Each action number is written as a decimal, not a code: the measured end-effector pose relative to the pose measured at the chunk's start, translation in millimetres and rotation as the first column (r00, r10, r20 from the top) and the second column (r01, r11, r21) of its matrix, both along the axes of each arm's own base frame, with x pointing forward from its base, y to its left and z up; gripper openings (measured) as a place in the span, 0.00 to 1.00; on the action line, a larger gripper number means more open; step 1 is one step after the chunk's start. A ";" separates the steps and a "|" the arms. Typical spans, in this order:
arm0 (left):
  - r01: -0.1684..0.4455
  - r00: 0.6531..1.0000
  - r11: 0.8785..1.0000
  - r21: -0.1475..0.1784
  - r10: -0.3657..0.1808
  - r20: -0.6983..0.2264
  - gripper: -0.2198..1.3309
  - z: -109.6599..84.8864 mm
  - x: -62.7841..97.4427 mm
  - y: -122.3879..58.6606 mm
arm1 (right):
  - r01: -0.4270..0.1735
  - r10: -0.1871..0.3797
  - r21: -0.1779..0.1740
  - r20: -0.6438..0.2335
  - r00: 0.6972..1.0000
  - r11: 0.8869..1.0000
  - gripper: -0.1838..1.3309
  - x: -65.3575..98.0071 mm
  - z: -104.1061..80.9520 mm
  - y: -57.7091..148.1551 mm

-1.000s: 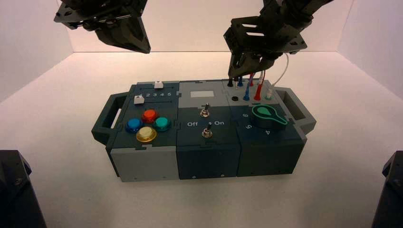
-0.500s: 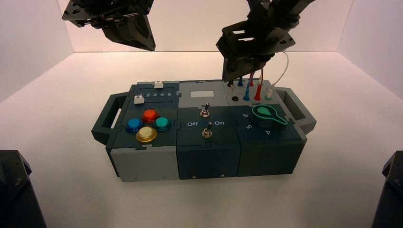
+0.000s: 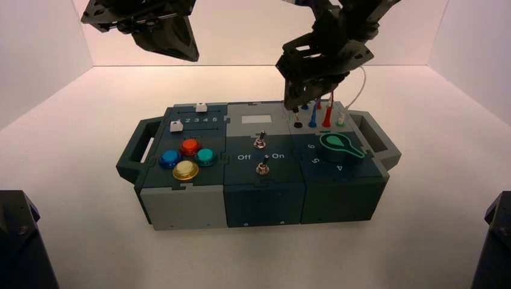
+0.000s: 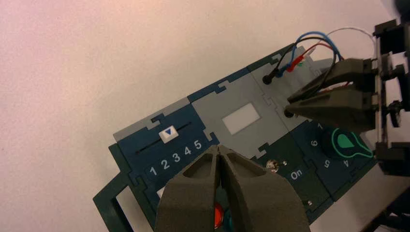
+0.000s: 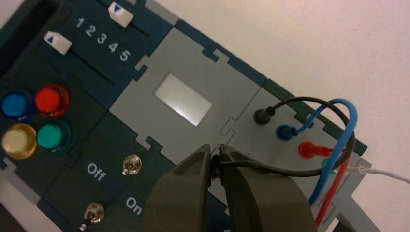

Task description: Insert the black wire.

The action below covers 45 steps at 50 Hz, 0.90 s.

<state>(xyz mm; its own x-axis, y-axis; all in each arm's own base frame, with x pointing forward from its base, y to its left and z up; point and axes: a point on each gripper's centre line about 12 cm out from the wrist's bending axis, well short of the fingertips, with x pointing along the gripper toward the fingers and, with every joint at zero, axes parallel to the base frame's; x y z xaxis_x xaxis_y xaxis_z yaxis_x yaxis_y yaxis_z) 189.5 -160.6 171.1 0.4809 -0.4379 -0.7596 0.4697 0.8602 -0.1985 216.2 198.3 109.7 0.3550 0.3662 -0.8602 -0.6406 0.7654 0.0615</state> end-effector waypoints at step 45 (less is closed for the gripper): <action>0.020 1.000 1.000 0.011 -0.020 0.014 0.04 2.4 5.7 -4.6 | -0.023 0.023 -0.029 -0.003 1.000 0.999 0.17 3.4 -6.2 2.0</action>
<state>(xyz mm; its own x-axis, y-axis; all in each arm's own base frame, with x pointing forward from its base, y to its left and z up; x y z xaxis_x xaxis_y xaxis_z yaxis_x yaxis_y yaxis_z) 195.1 -165.2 173.5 0.4828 -0.4392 -0.7576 0.4892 0.8528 -0.1827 219.6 200.4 103.4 0.3445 0.3488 -0.8716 -0.6579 0.7520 0.0409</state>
